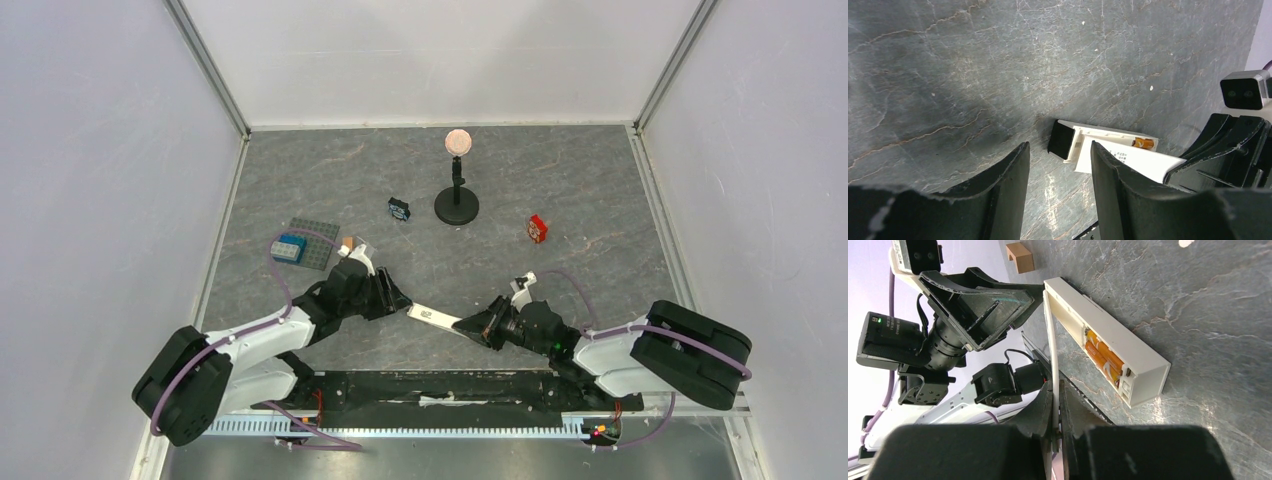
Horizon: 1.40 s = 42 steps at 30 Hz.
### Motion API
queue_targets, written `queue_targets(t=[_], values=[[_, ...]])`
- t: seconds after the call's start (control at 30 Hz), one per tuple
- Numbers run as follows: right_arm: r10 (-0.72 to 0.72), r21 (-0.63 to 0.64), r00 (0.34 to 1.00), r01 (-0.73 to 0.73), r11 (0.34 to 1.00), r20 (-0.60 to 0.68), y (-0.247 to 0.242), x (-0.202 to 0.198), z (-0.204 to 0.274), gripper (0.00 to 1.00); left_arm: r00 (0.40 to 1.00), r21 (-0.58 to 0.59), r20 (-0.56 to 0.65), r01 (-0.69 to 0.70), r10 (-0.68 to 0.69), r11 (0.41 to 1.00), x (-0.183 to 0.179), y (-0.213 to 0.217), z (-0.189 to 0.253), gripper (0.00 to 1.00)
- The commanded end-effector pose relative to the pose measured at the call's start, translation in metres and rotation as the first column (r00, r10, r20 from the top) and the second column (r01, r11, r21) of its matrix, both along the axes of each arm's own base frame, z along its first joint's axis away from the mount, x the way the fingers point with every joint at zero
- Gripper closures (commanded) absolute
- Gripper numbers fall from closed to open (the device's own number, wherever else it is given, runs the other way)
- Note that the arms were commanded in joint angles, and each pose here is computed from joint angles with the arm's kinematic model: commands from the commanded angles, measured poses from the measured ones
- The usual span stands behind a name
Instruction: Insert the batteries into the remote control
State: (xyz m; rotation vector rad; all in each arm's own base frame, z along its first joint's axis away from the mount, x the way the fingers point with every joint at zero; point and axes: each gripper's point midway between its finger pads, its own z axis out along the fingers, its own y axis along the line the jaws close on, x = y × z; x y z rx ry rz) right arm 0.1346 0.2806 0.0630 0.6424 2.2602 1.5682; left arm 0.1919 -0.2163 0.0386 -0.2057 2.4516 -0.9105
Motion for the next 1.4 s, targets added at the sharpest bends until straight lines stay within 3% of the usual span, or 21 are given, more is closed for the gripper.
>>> queue_targets(t=[0.0, 0.87, 1.37], values=[[-0.045, -0.045, 0.998, 0.043, 0.998, -0.054, -0.007, 0.0, -0.016, 0.93, 0.999, -0.021, 0.026, 0.027, -0.026, 0.999, 0.001, -0.005, 0.003, 0.46], [-0.031, -0.237, 0.998, 0.018, 0.971, -0.049, -0.01, 0.002, -0.046, 0.92, 0.999, -0.015, 0.002, 0.054, -0.054, 0.998, -0.004, -0.006, -0.007, 0.47], [0.001, -0.097, 0.995, 0.008, 0.995, 0.095, 0.005, 0.01, -0.003, 0.91, 0.998, -0.053, 0.054, 0.029, -0.026, 0.998, 0.002, -0.007, 0.012, 0.47]])
